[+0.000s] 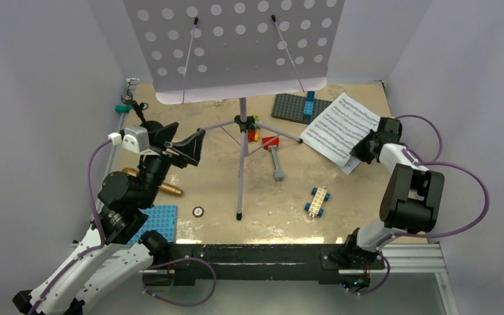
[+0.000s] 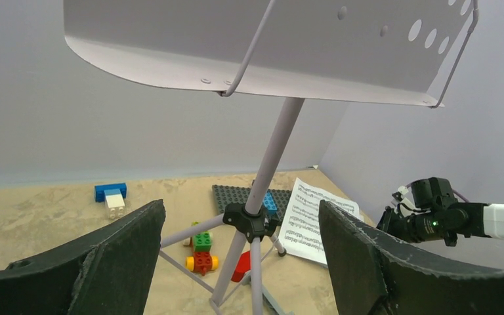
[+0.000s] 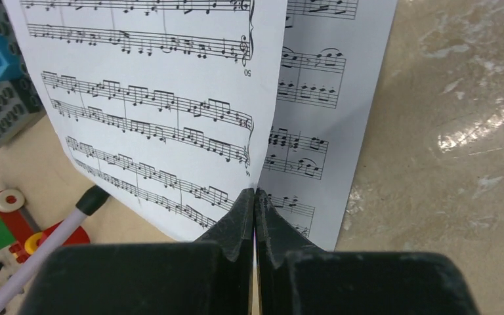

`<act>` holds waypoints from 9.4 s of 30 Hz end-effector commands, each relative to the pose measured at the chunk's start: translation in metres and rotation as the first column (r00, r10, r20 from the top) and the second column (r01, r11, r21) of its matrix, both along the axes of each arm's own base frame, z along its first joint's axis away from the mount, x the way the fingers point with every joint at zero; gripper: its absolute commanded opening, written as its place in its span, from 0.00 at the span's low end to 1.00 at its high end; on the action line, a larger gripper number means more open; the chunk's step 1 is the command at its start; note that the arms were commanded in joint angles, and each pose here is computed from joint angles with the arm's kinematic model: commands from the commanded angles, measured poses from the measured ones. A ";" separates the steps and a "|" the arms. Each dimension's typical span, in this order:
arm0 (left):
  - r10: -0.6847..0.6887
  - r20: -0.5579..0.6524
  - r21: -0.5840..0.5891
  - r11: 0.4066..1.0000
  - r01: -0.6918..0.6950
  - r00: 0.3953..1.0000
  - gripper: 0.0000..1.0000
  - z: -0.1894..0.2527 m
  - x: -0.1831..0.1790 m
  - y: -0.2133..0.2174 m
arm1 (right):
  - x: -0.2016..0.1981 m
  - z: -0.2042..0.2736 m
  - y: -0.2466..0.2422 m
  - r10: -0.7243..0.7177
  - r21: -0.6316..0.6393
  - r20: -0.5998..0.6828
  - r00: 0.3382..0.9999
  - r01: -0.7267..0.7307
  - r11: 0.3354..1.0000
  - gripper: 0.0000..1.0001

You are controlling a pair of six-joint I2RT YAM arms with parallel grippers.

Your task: Pack up the instrument practice props

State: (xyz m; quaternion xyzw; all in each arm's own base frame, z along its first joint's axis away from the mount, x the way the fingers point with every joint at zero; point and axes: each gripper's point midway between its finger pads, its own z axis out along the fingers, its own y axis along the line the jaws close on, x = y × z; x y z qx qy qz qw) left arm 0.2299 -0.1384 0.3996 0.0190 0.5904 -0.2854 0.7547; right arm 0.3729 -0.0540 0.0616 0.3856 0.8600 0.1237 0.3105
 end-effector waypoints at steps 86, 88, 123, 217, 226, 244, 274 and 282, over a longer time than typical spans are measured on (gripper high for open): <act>0.002 0.430 0.221 0.969 -0.107 0.903 0.00 0.028 0.128 -0.131 | -0.151 0.193 0.243 0.639 -0.245 0.664 0.387 -0.695 0.676 0.66; -0.012 0.426 0.225 0.970 -0.093 0.905 0.00 0.030 0.126 -0.129 | -0.154 0.196 0.246 0.647 -0.248 0.667 0.369 -0.709 0.660 0.66; -0.193 0.235 0.207 0.967 0.145 0.953 0.00 -0.019 0.075 -0.108 | -0.110 0.231 0.339 0.713 -0.593 0.701 -0.011 -0.565 0.574 0.66; -0.187 0.090 0.239 0.958 0.161 0.978 0.00 -0.057 0.087 -0.116 | -0.187 0.169 0.362 0.641 0.119 0.658 0.395 -0.895 0.430 0.65; -0.193 0.110 0.259 0.953 0.160 0.975 0.00 -0.057 0.081 -0.119 | -0.129 0.224 0.369 0.469 0.431 0.707 0.529 -0.848 0.308 0.71; -0.193 0.116 0.309 0.939 0.150 0.974 0.00 -0.065 0.082 -0.122 | -0.105 0.227 0.388 0.441 0.591 0.667 0.601 -0.787 0.179 0.49; -0.199 0.089 0.327 0.931 0.161 0.976 0.00 -0.081 0.080 -0.125 | -0.071 0.206 0.364 0.728 -0.072 0.605 0.322 -0.889 0.453 0.00; -0.197 0.087 0.329 0.931 0.159 0.977 0.00 -0.081 0.080 -0.124 | -0.089 0.216 0.378 0.575 0.287 0.701 0.423 -0.904 0.316 0.48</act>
